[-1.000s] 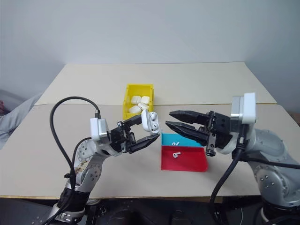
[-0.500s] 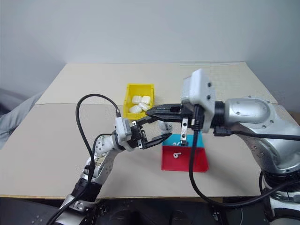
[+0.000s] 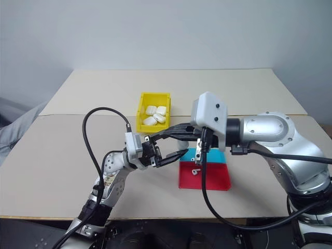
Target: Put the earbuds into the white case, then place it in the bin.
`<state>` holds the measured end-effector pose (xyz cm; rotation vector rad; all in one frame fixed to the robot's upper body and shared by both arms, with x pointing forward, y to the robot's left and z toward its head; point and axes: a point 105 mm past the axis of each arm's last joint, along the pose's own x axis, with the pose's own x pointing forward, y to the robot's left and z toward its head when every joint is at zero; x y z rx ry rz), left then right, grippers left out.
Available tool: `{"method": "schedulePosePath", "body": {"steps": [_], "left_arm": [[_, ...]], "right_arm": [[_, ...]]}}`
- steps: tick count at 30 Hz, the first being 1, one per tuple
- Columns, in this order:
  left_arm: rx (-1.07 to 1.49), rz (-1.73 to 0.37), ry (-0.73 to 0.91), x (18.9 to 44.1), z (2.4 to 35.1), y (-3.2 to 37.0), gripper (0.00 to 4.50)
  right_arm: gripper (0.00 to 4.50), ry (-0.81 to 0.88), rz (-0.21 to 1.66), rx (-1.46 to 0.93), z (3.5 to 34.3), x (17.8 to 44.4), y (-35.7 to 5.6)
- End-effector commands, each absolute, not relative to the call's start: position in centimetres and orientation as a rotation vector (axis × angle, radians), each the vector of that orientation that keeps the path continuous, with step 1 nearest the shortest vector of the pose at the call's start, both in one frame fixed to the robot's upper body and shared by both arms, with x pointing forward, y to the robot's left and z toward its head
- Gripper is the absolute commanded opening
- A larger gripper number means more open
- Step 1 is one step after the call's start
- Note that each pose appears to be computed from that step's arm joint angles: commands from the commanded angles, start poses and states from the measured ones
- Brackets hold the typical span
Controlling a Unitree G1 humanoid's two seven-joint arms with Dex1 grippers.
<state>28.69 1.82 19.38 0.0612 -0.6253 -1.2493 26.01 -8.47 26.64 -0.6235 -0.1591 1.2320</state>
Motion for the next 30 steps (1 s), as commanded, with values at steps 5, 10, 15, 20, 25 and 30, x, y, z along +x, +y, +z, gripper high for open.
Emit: {"method": "schedulePosePath", "body": {"steps": [5,10,15,20,25,30], "left_arm": [[0.059,-1.225,-0.714,28.3,21.2,2.6,2.8],[0.16,-0.979,-0.679,31.5,21.4,3.8,2.8],[0.222,-0.492,-0.607,37.6,23.0,5.7,2.8],[0.343,-0.286,-0.492,41.3,22.8,7.7,2.8],[0.41,-0.229,-0.414,43.4,21.9,8.0,2.8],[0.392,-0.23,-0.392,44.0,21.6,7.2,3.67]], "right_arm": [[0.03,-0.227,1.179,-0.578,28.6,25.8,-9.5],[0.03,-0.334,1.133,-0.497,30.8,25.5,-10.4],[0.03,-0.3,1.074,-0.463,29.9,26.0,-11.4],[0.03,-0.271,1.073,-0.453,28.8,26.2,-11.2],[0.03,-0.249,1.059,-0.447,28.4,26.7,-11.3],[0.0,-0.221,1.037,-0.457,27.8,26.9,-11.6]]}}
